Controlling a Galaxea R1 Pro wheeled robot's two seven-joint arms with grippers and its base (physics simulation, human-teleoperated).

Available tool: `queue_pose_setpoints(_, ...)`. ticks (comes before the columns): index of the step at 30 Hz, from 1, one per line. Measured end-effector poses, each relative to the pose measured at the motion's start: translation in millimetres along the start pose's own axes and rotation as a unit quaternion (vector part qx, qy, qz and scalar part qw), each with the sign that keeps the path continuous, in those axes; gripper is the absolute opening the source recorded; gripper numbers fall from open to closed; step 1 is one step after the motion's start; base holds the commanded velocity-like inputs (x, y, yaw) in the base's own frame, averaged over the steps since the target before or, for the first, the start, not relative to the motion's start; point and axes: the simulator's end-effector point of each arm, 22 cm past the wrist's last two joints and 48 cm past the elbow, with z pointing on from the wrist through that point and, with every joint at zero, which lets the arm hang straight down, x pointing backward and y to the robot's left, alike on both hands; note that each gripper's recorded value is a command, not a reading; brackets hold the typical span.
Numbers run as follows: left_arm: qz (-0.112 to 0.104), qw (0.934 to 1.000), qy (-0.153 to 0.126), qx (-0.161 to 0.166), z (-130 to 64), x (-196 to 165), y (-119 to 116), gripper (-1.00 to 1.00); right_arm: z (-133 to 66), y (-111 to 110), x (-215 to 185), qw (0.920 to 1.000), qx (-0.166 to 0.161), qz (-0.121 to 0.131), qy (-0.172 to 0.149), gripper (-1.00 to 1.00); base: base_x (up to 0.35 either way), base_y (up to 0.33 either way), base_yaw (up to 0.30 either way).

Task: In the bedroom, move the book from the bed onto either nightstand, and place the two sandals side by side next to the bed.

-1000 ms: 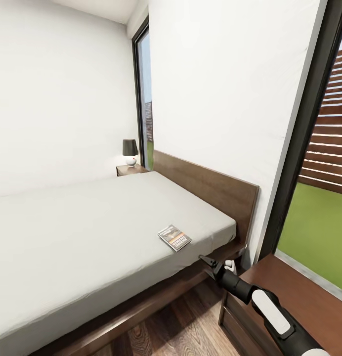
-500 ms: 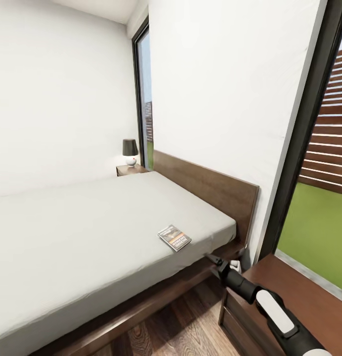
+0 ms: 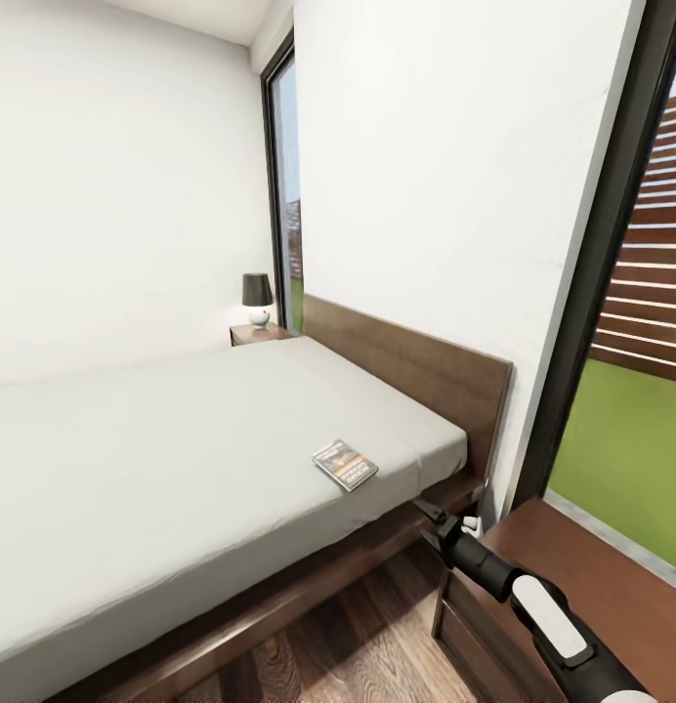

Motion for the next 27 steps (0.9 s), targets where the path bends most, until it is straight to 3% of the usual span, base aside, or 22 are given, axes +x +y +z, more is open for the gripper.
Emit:
queue_pose_setpoints(7,0.000,1.0000,-0.001,0.000,3.0,6.1,13.8,1.00,-1.1,-13.9,5.5,1.0000,-0.001,0.001,-0.001,1.00,0.000,0.000,0.000)
queue_pose_setpoints(19,0.000,1.0000,0.000,0.000,2.9,6.0,13.8,1.00,-0.4,-17.8,7.6,1.0000,0.008,0.002,0.002,1.00,0.000,0.000,0.000)
queue_pose_setpoints(27,0.000,1.0000,0.000,0.000,3.2,6.6,13.5,1.00,5.5,-4.3,1.7,0.9990,-0.004,0.044,0.006,1.00,0.000,0.000,0.000)
